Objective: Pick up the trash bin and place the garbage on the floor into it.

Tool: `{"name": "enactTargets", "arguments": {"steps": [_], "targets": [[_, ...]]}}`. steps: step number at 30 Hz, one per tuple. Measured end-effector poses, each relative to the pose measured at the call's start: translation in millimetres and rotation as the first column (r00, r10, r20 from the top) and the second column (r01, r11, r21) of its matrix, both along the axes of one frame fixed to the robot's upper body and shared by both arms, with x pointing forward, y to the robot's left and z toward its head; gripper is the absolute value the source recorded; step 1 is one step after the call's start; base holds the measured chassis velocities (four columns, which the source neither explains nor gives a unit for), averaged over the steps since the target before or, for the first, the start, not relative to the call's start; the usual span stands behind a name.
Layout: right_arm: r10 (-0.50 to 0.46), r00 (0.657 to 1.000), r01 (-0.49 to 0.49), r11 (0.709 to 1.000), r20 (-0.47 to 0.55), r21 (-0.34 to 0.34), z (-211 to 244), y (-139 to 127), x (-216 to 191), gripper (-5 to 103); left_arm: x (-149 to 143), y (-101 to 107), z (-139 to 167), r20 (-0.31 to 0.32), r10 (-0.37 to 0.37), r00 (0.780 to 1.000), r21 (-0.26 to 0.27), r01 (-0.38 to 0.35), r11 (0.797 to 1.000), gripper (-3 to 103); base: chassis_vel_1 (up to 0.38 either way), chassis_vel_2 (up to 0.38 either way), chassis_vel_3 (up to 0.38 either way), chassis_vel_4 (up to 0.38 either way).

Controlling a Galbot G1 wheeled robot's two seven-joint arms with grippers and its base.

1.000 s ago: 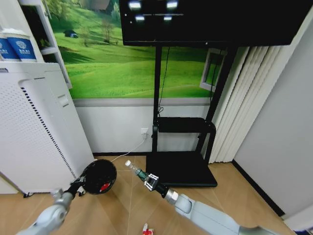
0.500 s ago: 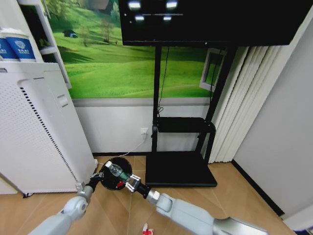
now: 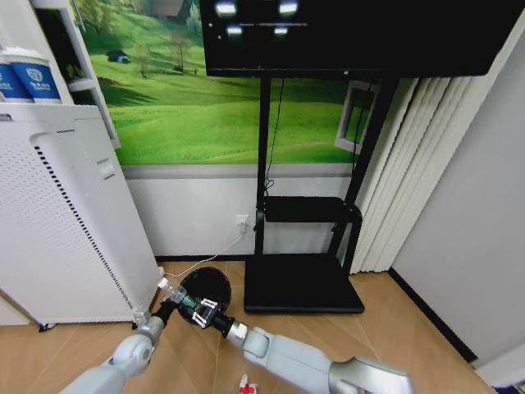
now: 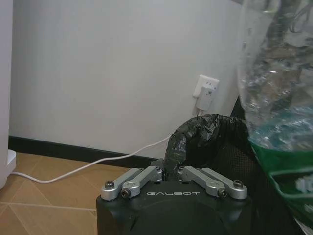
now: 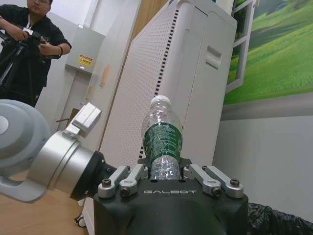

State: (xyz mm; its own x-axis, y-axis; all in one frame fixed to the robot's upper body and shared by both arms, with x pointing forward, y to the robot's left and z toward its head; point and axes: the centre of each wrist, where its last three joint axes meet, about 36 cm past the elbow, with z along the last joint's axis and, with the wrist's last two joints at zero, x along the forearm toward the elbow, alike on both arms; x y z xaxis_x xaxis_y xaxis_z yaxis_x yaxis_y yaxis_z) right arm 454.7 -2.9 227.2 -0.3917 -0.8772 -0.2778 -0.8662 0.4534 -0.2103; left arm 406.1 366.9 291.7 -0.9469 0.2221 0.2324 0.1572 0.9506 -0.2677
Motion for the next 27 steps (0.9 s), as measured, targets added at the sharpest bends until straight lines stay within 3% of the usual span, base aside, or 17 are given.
{"name": "enactTargets", "arguments": {"steps": [6,8,11,14,20,22,26,27], "targets": [[-0.037,0.999,0.037,0.999,-0.002,-0.018,-5,-14,4,25,-24,4,-5,-0.019,-0.011,1.000,0.003,0.011,1.000,6,0.000,0.000,0.000,0.000],[-0.063,0.998,0.063,0.998,0.001,-0.024,-7,-23,6,36,-33,7,-6,-0.024,-0.010,1.000,0.008,0.010,1.000,6,0.000,0.000,0.000,0.000],[-0.080,0.997,0.080,0.996,0.000,-0.026,-9,-28,5,41,-37,10,-7,-0.025,-0.006,1.000,0.011,0.006,1.000,6,0.000,0.000,0.000,0.000],[-0.086,0.996,0.086,0.996,-0.002,-0.022,-9,-31,1,57,-40,12,-6,-0.020,0.001,1.000,0.012,0.000,1.000,6,0.000,0.000,0.000,0.000],[-0.099,0.995,0.099,0.995,0.000,-0.006,-6,-31,2,74,-37,15,-1,-0.006,0.010,1.000,0.011,-0.010,1.000,6,0.000,0.000,0.000,0.000],[-0.114,0.993,0.114,0.993,0.013,-0.003,-4,-34,3,85,-37,21,3,0.004,0.027,1.000,0.014,-0.027,1.000,6,0.000,0.000,0.000,0.000],[-0.160,0.985,0.161,0.987,0.057,-0.011,-1,-44,17,95,-43,30,8,0.013,0.056,0.998,0.012,-0.056,0.998,6,0.000,0.000,0.000,0.000],[-0.190,0.979,0.193,0.981,0.073,-0.024,0,-57,27,98,-53,41,12,0.009,0.073,0.997,0.024,-0.073,0.997,6,0.000,0.000,0.000,0.000]]}}
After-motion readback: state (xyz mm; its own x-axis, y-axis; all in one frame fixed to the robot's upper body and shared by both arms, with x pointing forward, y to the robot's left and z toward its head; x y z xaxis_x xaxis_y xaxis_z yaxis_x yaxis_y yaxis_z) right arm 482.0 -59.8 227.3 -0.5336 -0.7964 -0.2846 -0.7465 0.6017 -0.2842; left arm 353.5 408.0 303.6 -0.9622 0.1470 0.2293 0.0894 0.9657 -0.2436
